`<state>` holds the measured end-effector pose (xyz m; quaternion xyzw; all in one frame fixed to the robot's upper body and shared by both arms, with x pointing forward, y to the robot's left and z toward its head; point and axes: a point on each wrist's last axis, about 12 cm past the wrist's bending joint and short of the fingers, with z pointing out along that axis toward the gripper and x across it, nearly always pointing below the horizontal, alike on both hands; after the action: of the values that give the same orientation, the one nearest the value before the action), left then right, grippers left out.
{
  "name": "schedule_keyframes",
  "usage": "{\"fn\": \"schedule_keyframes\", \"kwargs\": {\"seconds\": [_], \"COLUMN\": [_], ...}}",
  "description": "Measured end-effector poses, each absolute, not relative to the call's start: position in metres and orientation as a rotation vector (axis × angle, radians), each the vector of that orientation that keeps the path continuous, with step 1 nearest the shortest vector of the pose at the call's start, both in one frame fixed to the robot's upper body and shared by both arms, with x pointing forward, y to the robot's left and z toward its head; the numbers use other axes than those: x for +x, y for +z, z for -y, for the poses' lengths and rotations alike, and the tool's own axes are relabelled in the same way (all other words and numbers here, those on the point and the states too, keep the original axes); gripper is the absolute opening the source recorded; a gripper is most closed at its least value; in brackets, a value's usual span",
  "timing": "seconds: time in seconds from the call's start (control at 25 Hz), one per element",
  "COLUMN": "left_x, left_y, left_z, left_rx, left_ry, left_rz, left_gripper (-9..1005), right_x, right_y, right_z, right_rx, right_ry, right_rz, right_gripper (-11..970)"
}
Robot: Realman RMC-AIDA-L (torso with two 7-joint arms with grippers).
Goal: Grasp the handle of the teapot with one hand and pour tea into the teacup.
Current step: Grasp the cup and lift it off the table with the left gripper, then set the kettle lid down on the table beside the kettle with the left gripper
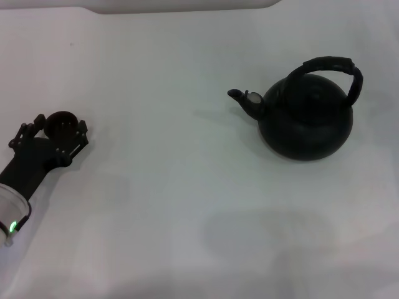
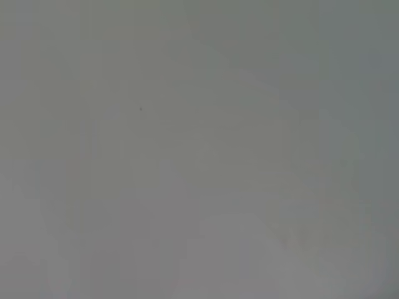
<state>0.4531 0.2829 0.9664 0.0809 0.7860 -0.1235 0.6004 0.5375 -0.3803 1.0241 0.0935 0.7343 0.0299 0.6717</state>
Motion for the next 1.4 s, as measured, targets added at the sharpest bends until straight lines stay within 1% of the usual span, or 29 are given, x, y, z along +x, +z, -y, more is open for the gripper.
{"fn": "schedule_keyframes", "kwargs": {"seconds": [0.56, 0.96, 1.12, 1.2, 1.4], "left_x": [0.454, 0.453, 0.454, 0.456, 0.464], "left_y": [0.965, 0.964, 0.967, 0.969, 0.976], "left_z": [-0.283, -0.285, -0.280, -0.269, -0.241], "left_rx": [0.191, 0.197, 0.204, 0.242, 0.389], "left_ry": [-0.281, -0.277, -0.297, -0.337, -0.441], "left_rz": [-1.836, -1.841, -1.822, -1.804, -1.759], "left_gripper": [888, 864, 751, 695, 694], "right_x": [0.536, 0.536, 0.536, 0.536, 0.537], "right_y": [1.024, 1.024, 1.024, 1.024, 1.024], "right_z": [0.381, 0.381, 0.382, 0.382, 0.381], "right_rx": [0.213, 0.214, 0.215, 0.215, 0.214], "right_ry": [0.064, 0.062, 0.060, 0.060, 0.062], "right_rz": [-1.655, -1.654, -1.654, -1.653, -1.652], "right_gripper": [643, 643, 644, 644, 644]}}
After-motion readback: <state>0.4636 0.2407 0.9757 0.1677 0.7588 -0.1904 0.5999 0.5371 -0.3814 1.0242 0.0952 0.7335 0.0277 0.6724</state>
